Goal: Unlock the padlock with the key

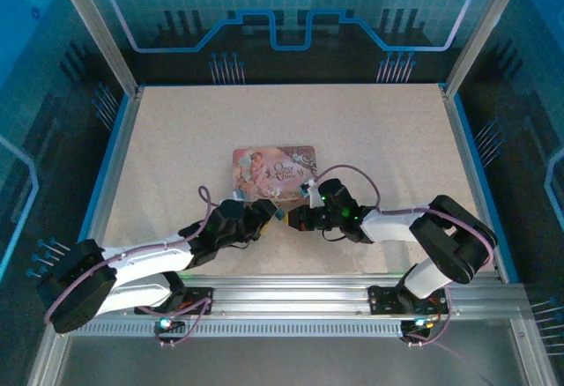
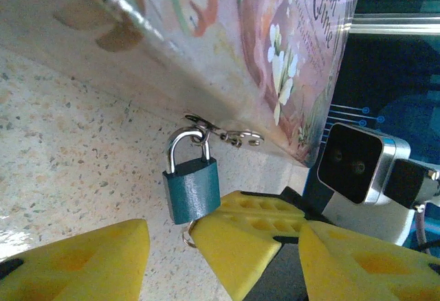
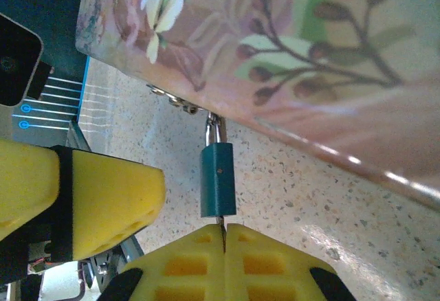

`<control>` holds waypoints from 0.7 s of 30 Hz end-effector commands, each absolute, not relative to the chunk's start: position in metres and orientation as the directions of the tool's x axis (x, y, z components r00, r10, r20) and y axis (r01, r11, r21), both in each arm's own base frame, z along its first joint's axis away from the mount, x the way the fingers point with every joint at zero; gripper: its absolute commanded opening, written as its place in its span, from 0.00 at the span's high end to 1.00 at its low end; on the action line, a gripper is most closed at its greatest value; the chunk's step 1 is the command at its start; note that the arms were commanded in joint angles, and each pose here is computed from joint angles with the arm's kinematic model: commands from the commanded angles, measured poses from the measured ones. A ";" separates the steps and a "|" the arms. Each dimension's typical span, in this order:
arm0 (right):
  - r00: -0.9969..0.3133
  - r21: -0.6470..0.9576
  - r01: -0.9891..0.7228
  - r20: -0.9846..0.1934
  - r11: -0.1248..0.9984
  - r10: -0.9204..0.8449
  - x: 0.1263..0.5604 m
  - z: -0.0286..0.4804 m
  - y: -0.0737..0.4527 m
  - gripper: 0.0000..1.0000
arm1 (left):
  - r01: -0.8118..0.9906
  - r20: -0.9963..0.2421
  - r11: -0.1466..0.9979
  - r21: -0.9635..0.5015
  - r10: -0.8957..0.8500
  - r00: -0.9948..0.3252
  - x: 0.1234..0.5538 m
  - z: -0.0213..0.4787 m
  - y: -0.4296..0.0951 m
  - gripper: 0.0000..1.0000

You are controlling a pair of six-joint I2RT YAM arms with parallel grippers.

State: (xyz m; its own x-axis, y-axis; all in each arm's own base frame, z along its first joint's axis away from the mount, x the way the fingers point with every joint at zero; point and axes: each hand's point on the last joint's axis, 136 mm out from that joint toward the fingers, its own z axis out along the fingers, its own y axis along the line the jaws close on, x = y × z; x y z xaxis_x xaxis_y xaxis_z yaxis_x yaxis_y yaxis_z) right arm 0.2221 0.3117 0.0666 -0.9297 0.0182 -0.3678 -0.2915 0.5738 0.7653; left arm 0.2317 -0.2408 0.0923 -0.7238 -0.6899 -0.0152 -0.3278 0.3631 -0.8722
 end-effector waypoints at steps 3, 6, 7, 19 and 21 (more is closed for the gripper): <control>-0.930 0.784 -0.286 -0.365 0.552 0.036 0.222 0.086 0.324 1.00 | -0.349 0.024 0.313 -0.883 -0.712 -0.701 0.235 0.088 -0.247 0.43; -0.935 0.788 -0.269 -0.352 0.554 0.047 0.222 0.086 0.324 1.00 | -0.354 0.033 0.305 -0.884 -0.715 -0.699 0.236 0.085 -0.250 0.45; -0.936 0.791 -0.265 -0.349 0.552 0.050 0.222 0.086 0.324 1.00 | -0.356 0.037 0.302 -0.884 -0.716 -0.697 0.236 0.084 -0.251 0.45; -0.947 0.815 -0.216 -0.310 0.538 0.089 0.223 0.091 0.327 1.00 | -0.365 0.057 0.268 -0.892 -0.733 -0.678 0.243 0.075 -0.258 0.56; -0.947 0.817 -0.206 -0.305 0.538 0.101 0.224 0.091 0.327 1.00 | -0.370 0.057 0.271 -0.888 -0.735 -0.675 0.243 0.073 -0.258 0.57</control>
State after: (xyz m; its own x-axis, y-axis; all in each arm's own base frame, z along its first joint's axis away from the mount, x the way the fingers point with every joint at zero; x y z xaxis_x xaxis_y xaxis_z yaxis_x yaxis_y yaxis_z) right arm 0.2245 0.3157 0.0703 -0.9517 0.0875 -0.2944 -0.1910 0.5821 0.7904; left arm 0.2407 -0.2594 0.0736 -0.6936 -0.7181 0.0574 -0.3740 0.2908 -0.8807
